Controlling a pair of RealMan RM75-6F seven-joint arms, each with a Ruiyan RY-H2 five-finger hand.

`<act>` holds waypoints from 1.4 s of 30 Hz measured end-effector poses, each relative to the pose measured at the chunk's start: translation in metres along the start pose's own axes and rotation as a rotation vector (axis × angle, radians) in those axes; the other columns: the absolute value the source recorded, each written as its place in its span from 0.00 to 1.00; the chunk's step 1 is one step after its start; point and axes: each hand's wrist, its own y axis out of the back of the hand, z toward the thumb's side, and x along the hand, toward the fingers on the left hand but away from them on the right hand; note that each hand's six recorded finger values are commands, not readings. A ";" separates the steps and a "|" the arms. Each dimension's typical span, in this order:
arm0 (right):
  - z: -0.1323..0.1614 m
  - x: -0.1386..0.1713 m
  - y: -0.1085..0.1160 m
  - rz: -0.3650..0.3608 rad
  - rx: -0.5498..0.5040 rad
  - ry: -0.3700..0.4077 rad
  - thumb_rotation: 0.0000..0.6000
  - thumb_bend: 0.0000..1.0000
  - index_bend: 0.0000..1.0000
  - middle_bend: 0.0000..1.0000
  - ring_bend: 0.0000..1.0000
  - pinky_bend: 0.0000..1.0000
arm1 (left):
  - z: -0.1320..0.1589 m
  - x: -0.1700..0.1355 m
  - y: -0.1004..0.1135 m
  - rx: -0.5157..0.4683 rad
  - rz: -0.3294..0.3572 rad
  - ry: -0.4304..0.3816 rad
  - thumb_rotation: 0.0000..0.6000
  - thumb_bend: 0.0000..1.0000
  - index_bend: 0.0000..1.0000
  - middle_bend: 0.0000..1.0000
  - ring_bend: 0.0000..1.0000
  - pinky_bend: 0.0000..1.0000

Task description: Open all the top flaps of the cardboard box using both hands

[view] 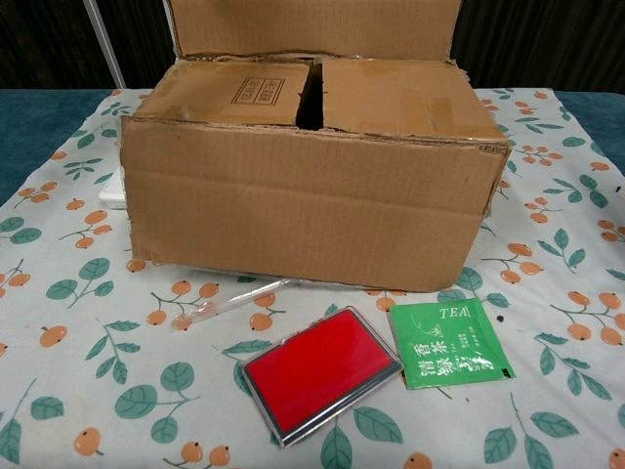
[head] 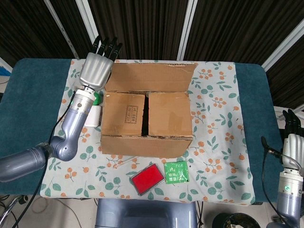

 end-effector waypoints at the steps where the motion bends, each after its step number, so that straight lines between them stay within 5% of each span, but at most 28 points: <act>1: 0.000 0.000 0.000 0.000 0.000 0.000 1.00 0.36 0.00 0.00 0.00 0.23 | 0.001 0.003 -0.001 0.006 -0.002 0.002 1.00 0.34 0.00 0.00 0.00 0.00; 11: -0.001 0.000 0.000 0.004 -0.003 -0.006 1.00 0.36 0.00 0.00 0.00 0.23 | 0.000 0.023 -0.027 0.107 -0.070 0.043 1.00 0.34 0.00 0.00 0.00 0.00; 17: -0.001 0.001 -0.002 0.011 -0.005 -0.006 1.00 0.36 0.00 0.00 0.00 0.23 | 0.007 0.015 -0.026 0.072 -0.078 0.002 1.00 0.33 0.00 0.00 0.00 0.00; 29: 0.000 0.002 -0.005 0.022 -0.013 -0.006 1.00 0.36 0.00 0.00 0.00 0.23 | 0.025 -0.022 -0.012 0.000 -0.253 -0.309 1.00 0.38 0.00 0.00 0.00 0.00; 36: -0.002 0.001 -0.003 0.018 -0.021 -0.013 1.00 0.36 0.00 0.00 0.00 0.23 | 0.054 -0.048 -0.009 0.013 -0.370 -0.495 1.00 0.61 0.00 0.01 0.00 0.06; 42: -0.004 0.001 -0.003 0.019 -0.027 -0.019 1.00 0.36 0.00 0.00 0.00 0.23 | 0.076 -0.061 -0.010 0.034 -0.402 -0.588 1.00 0.79 0.03 0.11 0.05 0.17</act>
